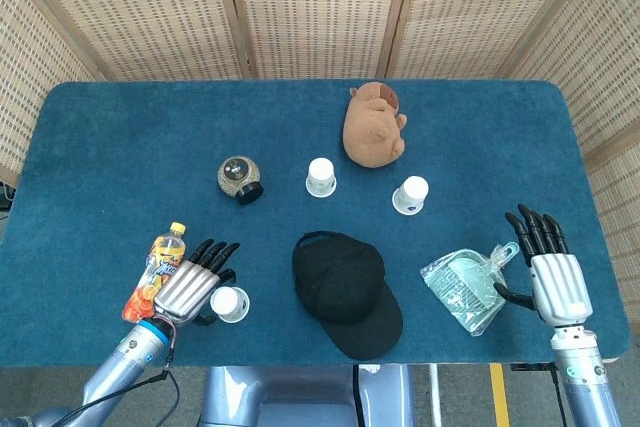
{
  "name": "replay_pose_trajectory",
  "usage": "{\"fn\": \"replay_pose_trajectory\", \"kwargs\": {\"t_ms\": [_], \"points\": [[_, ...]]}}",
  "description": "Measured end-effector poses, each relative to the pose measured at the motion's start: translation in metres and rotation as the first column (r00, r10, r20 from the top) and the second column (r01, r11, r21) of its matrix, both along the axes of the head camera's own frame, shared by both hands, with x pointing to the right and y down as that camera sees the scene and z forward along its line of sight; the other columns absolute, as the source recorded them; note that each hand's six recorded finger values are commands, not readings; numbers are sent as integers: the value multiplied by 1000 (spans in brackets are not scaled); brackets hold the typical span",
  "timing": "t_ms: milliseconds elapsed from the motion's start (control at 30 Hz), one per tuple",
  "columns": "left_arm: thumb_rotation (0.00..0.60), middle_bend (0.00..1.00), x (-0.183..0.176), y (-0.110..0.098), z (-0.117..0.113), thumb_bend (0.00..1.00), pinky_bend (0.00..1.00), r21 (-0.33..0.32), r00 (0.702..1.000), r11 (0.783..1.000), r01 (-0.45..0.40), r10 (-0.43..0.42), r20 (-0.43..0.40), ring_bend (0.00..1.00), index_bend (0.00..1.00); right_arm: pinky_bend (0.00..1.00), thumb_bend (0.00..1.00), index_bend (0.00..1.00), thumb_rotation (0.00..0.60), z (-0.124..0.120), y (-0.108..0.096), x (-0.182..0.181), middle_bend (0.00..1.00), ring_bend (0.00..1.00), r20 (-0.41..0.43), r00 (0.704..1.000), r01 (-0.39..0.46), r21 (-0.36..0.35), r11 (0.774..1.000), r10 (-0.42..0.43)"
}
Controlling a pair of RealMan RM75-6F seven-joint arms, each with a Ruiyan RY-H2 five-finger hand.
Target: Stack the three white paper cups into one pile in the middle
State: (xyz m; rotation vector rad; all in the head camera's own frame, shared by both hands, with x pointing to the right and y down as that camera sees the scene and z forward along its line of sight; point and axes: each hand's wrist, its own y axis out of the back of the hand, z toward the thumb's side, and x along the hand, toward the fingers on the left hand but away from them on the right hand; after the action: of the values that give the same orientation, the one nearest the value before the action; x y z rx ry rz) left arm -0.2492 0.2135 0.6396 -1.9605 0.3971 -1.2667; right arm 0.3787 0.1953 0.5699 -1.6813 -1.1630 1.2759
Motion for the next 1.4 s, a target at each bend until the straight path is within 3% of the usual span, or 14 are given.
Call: {"fn": "replay_pose_trajectory", "kwargs": {"t_ms": [167,500,900,1400], "points": [[600,0,5,-1,5,150,0,-7,1000,1000,8,-8,3,0,523,0,88,67,600,-1,0,0,0,0,4,1000,1,3,1000,-1],[600,0,9,-13,-5,153,0,32,1000,999,24,-24,-17,0,534,0,87,68,600,-1,-1,3,0,0,7,1000,-8,0,1000,8],[600,0,15,-81,-33,153,0,128,994,988,89,-79,-82,0,534,0,88,70,600,6,-7,13,0,0,-7,999,-47,-16,999,46],[600,0,67,-164,-20,153,0,245,989,964,102,-72,-129,0,533,0,87,73,600,26,-12,23,0,0,-46,996,-81,-71,994,78]]}}
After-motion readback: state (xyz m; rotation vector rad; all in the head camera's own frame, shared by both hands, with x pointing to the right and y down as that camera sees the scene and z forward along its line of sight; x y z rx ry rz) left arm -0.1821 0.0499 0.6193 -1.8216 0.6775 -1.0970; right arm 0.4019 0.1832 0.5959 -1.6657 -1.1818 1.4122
